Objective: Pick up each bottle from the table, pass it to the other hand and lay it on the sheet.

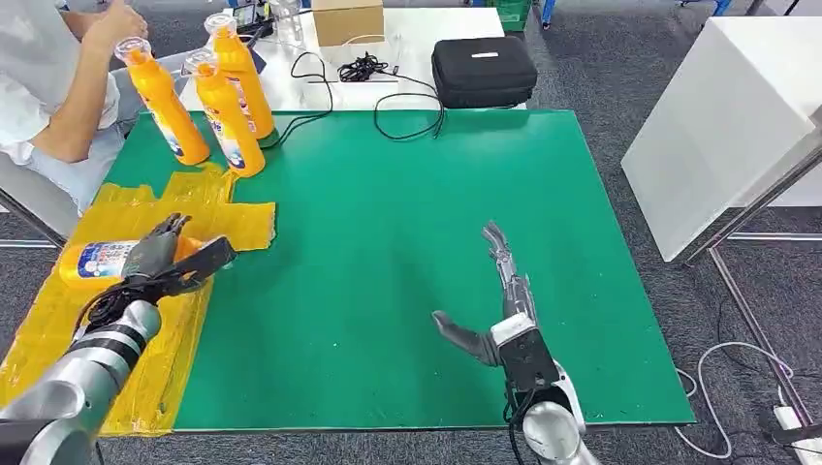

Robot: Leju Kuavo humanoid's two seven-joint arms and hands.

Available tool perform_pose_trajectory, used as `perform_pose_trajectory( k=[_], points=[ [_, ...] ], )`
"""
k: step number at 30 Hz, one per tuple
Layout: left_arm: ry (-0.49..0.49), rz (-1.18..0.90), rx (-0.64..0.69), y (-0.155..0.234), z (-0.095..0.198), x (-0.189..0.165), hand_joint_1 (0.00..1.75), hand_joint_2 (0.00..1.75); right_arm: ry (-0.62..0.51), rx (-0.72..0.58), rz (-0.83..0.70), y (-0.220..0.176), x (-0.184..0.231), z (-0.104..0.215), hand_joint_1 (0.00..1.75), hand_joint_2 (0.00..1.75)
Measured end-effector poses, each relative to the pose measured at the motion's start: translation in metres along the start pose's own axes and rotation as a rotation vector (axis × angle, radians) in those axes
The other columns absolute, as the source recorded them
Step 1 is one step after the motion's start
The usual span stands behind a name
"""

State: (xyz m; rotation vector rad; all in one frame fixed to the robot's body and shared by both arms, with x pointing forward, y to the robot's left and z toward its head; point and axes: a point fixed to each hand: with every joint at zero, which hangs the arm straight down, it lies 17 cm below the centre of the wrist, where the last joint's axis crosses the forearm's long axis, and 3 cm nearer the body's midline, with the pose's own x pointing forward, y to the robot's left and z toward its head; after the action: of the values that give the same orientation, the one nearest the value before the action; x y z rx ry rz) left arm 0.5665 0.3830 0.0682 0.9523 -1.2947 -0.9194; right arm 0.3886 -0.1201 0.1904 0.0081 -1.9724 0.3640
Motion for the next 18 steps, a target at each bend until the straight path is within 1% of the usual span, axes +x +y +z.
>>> perform_pose_trajectory(
  k=[2,6,7,8,9,12,14,15,16,17,18],
  points=[
    [-0.031,0.091,0.046,0.01,-0.003,0.014,0.0,1.75,0.003,0.001,0.0,0.0,-0.001,0.001,0.0,0.0],
    [-0.049,0.139,0.082,0.022,-0.008,0.027,0.0,1.75,0.012,0.003,-0.002,0.002,-0.004,0.003,0.0,0.0],
    [-0.051,0.147,0.086,0.023,-0.008,0.029,0.0,0.0,0.013,0.003,-0.002,0.002,-0.004,0.004,0.0,0.0],
    [-0.062,0.171,0.094,0.024,-0.008,0.033,0.0,0.0,0.014,0.003,-0.002,0.002,-0.005,0.004,0.0,0.0],
    [-0.087,0.23,0.105,0.026,-0.005,0.041,0.0,1.75,0.018,0.004,-0.001,0.003,-0.006,0.005,0.0,0.0],
    [-0.202,0.529,0.145,0.04,0.012,0.087,0.0,1.75,0.031,0.004,-0.018,0.009,-0.009,0.014,0.0,0.0],
    [-0.269,0.64,0.161,0.047,0.033,0.115,0.0,1.75,0.037,0.005,-0.026,0.013,-0.01,0.021,0.0,0.0],
    [-0.328,0.685,0.173,0.05,0.053,0.137,0.0,1.75,0.039,0.004,-0.03,0.016,-0.01,0.025,0.0,0.0],
    [-0.379,0.703,0.192,0.058,0.067,0.155,0.0,1.75,0.04,0.002,-0.033,0.017,-0.01,0.027,0.0,0.0],
    [-0.418,0.721,0.196,0.056,0.084,0.169,0.0,1.75,0.043,0.002,-0.036,0.018,-0.01,0.028,0.0,0.0],
    [-0.46,0.756,0.21,0.064,0.099,0.183,0.0,1.75,0.046,-0.001,-0.038,0.019,-0.01,0.03,0.0,0.0]
  ],
)
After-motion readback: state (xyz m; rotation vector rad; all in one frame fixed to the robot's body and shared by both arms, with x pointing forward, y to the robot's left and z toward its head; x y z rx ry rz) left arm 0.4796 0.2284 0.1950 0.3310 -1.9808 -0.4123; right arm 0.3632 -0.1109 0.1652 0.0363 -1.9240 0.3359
